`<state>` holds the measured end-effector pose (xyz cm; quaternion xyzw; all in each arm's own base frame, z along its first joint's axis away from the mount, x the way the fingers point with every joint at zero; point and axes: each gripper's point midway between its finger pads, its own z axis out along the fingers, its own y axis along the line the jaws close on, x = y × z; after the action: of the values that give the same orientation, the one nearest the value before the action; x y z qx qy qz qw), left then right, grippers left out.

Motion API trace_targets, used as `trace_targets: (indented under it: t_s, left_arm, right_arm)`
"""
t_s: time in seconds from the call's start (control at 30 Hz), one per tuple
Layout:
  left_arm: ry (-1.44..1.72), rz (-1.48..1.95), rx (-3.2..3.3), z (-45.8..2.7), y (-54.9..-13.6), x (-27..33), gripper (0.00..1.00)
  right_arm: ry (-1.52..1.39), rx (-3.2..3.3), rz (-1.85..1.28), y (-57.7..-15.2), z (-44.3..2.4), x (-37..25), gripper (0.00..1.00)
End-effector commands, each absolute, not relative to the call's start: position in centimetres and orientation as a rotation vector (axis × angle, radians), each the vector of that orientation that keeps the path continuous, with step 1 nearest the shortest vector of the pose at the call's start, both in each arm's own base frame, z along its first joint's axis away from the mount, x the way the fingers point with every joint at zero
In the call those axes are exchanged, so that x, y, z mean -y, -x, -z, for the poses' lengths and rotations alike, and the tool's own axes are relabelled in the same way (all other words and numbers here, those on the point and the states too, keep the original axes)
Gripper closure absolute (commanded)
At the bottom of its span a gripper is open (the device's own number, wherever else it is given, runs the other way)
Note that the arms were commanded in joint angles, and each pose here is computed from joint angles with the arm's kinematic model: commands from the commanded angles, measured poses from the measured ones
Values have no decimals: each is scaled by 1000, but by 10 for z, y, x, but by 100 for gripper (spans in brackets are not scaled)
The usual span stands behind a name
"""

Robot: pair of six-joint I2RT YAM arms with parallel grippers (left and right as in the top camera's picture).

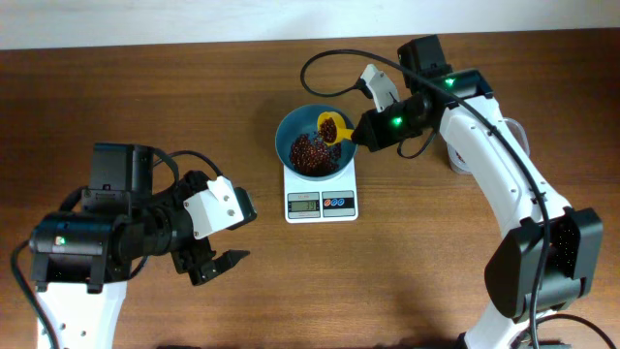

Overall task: Scoop item into bowl and weigh 50g on scale
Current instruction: 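Tilt the scoop to pour beans into the teal bowl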

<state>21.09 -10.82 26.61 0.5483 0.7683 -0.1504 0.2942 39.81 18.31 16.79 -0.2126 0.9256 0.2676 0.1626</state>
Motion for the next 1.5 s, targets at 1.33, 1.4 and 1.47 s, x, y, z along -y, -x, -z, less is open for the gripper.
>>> trace_targets:
  t_s: [1.33,1.4,1.47]
  left_arm:
    - [-1441,394,-2043,-271,-213,107,1]
    - [-1441,393,-2044,-271,-213,107,1]
    - [-1441,394,-2043,-271,-213,107,1]
  right_arm:
    - [640,-2635,-464,-394,-196,-203,96]
    - [612,-2635,-490,-393,-199,-206,96]
    - [615,-2639,-471,-394,-197,-206,96]
